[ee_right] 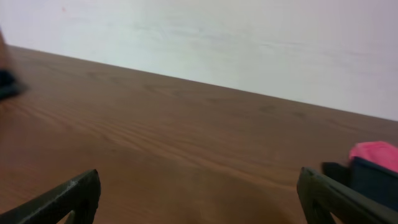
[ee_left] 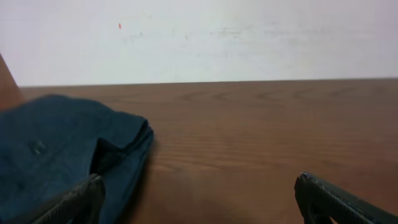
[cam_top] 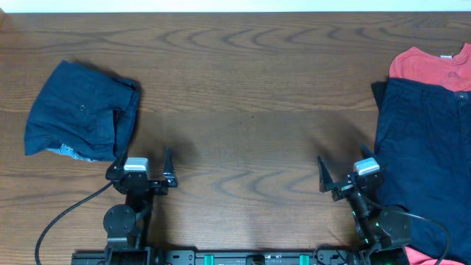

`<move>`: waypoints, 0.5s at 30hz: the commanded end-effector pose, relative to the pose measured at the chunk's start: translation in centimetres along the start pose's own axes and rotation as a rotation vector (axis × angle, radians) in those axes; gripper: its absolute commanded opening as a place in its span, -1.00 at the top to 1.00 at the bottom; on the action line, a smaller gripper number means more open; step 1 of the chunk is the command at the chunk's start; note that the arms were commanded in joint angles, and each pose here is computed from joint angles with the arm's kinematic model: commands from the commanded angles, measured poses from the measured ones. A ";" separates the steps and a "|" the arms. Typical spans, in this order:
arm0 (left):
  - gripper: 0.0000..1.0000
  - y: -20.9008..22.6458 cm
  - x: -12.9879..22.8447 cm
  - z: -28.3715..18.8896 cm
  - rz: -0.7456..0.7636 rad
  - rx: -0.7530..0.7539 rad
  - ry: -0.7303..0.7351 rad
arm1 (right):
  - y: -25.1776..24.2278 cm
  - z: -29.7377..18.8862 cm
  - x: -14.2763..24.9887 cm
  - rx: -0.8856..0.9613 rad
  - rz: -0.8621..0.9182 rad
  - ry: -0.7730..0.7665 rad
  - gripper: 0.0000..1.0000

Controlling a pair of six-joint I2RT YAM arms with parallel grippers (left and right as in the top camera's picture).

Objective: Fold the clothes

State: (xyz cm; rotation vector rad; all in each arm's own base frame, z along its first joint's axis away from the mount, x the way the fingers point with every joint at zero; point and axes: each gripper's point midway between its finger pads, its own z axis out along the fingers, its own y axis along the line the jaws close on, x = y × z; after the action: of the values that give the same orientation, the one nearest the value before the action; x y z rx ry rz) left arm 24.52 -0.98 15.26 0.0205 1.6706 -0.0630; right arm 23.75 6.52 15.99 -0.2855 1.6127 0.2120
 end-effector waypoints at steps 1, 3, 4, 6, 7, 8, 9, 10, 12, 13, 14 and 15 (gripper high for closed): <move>-0.96 -0.5 1.5 0.1 -0.177 0.023 0.056 | 1.3 -0.1 -0.3 -0.083 0.102 -0.009 -0.98; -0.96 -0.9 1.1 0.1 -0.230 0.046 0.041 | 1.9 -0.1 -0.4 -0.116 0.103 -0.014 -0.99; -0.95 -1.5 0.7 0.1 -0.234 0.082 0.034 | 2.1 -0.2 -0.7 -0.126 0.100 -0.023 -0.98; -0.96 -2.7 -0.3 -0.2 -0.230 0.154 0.016 | 2.2 -0.3 -1.7 -0.138 0.094 -0.052 -0.98; -0.96 -3.2 -1.3 -0.4 -0.227 0.184 -0.002 | 2.2 -0.5 -2.5 -0.137 0.090 -0.069 -0.98; -0.96 -3.3 -2.3 -0.6 -0.223 0.193 -0.025 | 2.2 -0.7 -3.5 -0.137 0.085 -0.087 -0.99; -0.96 -3.3 -3.1 -0.8 -0.220 0.196 -0.043 | 2.2 -0.9 -4.3 -0.137 0.082 -0.101 -0.98; -0.96 -3.4 -4.3 -1.1 -0.206 0.198 -0.069 | 2.2 -1.1 -5.2 -0.136 0.079 -0.116 -0.98; -0.95 -3.5 -6.8 -1.9 -0.160 0.202 -0.122 | 1.9 -1.4 -6.6 -0.124 0.087 -0.122 -0.98; -0.96 -3.4 -8.0 -2.3 -0.151 0.196 -0.141 | 1.3 -1.5 -7.1 -0.092 0.137 -0.097 -0.99; -0.96 -3.3 -8.9 -2.6 -0.151 0.190 -0.146 | 1.0 -1.5 -7.2 -0.071 0.177 -0.069 -0.99; -0.96 -3.2 -9.7 -2.9 -0.154 0.178 -0.137 | 0.7 -1.4 -7.1 -0.055 0.216 -0.021 -0.99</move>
State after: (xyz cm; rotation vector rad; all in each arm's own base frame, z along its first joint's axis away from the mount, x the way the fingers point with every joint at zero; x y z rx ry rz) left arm 23.44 -3.50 20.89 -0.0155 1.5895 -0.3306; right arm 22.31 8.20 21.16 -0.2741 1.5779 0.3954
